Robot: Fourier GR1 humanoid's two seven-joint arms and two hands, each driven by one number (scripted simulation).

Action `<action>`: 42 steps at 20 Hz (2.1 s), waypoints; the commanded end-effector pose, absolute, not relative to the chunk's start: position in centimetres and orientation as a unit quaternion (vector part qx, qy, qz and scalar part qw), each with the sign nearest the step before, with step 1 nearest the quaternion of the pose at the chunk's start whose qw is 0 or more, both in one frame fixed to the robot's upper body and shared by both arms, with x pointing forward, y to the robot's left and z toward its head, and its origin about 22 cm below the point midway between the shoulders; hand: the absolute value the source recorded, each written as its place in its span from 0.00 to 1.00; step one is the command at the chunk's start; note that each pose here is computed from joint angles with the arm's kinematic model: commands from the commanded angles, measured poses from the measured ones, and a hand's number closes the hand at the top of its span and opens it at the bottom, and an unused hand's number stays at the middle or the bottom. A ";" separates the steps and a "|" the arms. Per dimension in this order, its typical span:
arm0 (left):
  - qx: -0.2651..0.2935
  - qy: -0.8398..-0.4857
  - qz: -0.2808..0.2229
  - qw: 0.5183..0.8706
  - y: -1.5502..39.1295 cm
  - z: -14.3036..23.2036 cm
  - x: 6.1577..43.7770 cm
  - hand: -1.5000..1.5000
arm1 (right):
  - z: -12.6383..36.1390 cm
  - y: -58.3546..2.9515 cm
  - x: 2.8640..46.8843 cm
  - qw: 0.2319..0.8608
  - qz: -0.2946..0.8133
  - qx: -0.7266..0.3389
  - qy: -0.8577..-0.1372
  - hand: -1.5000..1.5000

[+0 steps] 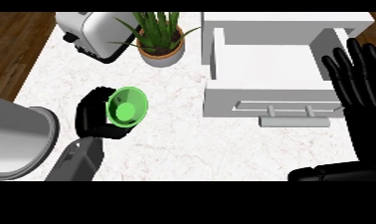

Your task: Pick up the cup, place it into the drawer and close the drawer

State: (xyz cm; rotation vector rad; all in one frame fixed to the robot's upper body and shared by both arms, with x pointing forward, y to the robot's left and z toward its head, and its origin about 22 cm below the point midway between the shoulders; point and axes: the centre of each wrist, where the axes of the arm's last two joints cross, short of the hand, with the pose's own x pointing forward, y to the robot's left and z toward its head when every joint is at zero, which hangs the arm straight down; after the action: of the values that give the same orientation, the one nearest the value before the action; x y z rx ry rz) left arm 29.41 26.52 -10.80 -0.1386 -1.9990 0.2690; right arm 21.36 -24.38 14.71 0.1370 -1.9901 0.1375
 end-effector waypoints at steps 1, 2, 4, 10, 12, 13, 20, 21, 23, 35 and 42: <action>-0.120 -0.855 0.058 0.501 26.3 -7.8 30.2 1.00 | 15.0 -23.8 21.8 0.537 0.044 0.053 -0.841 0.00; -0.123 -0.852 0.050 0.507 27.2 -7.3 30.2 1.00 | 14.3 -24.0 21.6 0.540 0.050 0.070 -0.837 0.00; -0.142 -0.853 0.044 0.500 24.2 -4.6 31.2 1.00 | 14.7 -23.9 20.0 0.546 0.054 0.058 -0.834 0.00; -0.158 -0.859 0.046 0.485 21.1 2.6 32.2 1.00 | 13.1 -24.1 21.7 0.548 0.061 0.057 -0.833 0.00; -0.169 -0.860 0.047 0.480 19.0 4.3 32.8 1.00 | 15.8 -23.7 22.7 0.541 0.056 0.058 -0.837 0.00; -0.171 -0.859 0.044 0.481 19.0 7.3 33.2 1.00 | 13.1 -24.4 22.7 0.544 0.065 0.059 -0.835 0.00; -0.162 -0.862 0.023 0.481 15.7 11.9 34.3 1.00 | 14.3 -24.5 23.0 0.540 0.064 0.056 -0.837 0.00; -0.149 -0.865 0.016 0.479 13.7 12.2 35.8 1.00 | 13.1 -24.0 22.6 0.542 0.057 0.052 -0.837 0.00; -0.154 -0.862 0.020 0.482 13.9 13.1 35.6 1.00 | 12.8 -24.6 21.3 0.542 0.059 0.044 -0.837 0.00; -0.125 -0.857 -0.035 0.499 7.0 19.0 38.9 1.00 | 13.3 -25.6 22.4 0.538 0.052 0.054 -0.840 0.00; -0.108 -0.845 -0.040 0.523 4.4 17.2 40.1 1.00 | 12.5 -26.2 23.1 0.544 0.057 0.070 -0.834 0.00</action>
State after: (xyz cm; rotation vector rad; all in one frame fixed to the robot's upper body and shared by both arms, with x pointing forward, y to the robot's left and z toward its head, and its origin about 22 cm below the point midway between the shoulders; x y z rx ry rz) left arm 40.17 6.35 18.06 -0.2810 -2.0477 -0.0877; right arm 22.51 -25.79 13.42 0.1346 -1.9832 0.1406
